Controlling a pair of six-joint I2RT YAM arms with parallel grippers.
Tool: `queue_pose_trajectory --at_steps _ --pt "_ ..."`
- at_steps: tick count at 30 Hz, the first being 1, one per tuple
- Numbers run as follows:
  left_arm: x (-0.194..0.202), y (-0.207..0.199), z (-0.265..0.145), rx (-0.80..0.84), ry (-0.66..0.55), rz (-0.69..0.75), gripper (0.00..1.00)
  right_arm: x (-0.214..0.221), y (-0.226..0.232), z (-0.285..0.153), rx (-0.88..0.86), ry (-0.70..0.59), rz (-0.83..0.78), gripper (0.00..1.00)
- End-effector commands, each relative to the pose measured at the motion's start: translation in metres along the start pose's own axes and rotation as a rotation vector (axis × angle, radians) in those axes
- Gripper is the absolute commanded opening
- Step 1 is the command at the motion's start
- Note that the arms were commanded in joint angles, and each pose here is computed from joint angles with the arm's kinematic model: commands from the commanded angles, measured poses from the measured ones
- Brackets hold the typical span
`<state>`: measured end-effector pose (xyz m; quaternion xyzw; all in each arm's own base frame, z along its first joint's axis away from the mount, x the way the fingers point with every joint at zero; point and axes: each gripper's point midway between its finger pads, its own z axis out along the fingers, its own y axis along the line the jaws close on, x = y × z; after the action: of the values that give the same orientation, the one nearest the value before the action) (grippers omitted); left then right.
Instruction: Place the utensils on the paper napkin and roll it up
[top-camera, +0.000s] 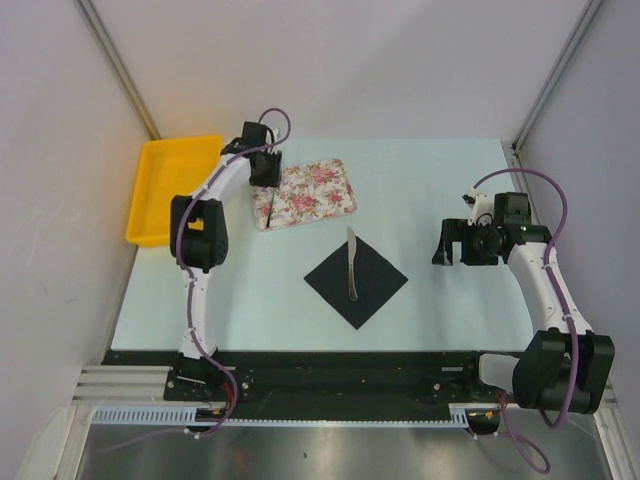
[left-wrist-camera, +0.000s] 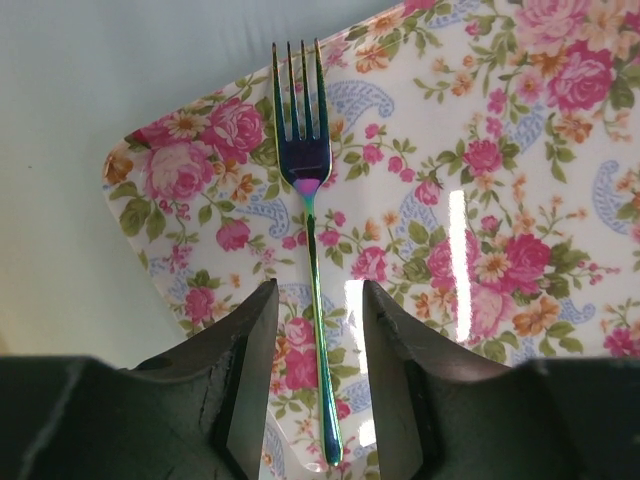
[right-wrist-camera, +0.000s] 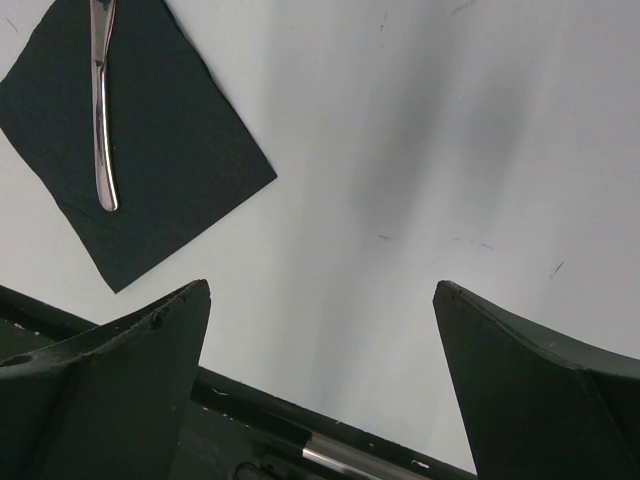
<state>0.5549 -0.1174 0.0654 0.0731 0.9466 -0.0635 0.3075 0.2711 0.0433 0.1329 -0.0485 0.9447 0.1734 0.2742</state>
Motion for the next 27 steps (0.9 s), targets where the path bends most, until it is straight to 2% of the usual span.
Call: queue_pose_trajectory --at_steps 1,7,14,19,24,27 --pt "-0.001 0.005 0.014 -0.025 0.011 0.015 0.44 -0.014 0.001 -0.004 0.005 -0.045 -0.021 1.0" --pt "0.01 0.007 0.027 -0.031 0.042 0.014 0.42 -0.01 0.0 -0.002 0.008 -0.036 -0.018 1.0" --pt "0.019 0.01 0.028 -0.046 0.075 0.016 0.28 -0.014 0.0 -0.001 0.007 -0.042 -0.019 1.0" --pt "0.025 0.011 0.03 -0.047 0.093 0.014 0.25 -0.014 0.001 -0.001 0.0 -0.041 -0.017 1.0" --pt "0.035 0.011 0.032 -0.048 0.128 0.011 0.17 -0.014 0.001 -0.002 0.002 -0.039 -0.019 1.0" --pt "0.043 0.011 0.034 -0.05 0.162 0.003 0.07 -0.014 0.001 -0.002 0.002 -0.041 -0.018 1.0"
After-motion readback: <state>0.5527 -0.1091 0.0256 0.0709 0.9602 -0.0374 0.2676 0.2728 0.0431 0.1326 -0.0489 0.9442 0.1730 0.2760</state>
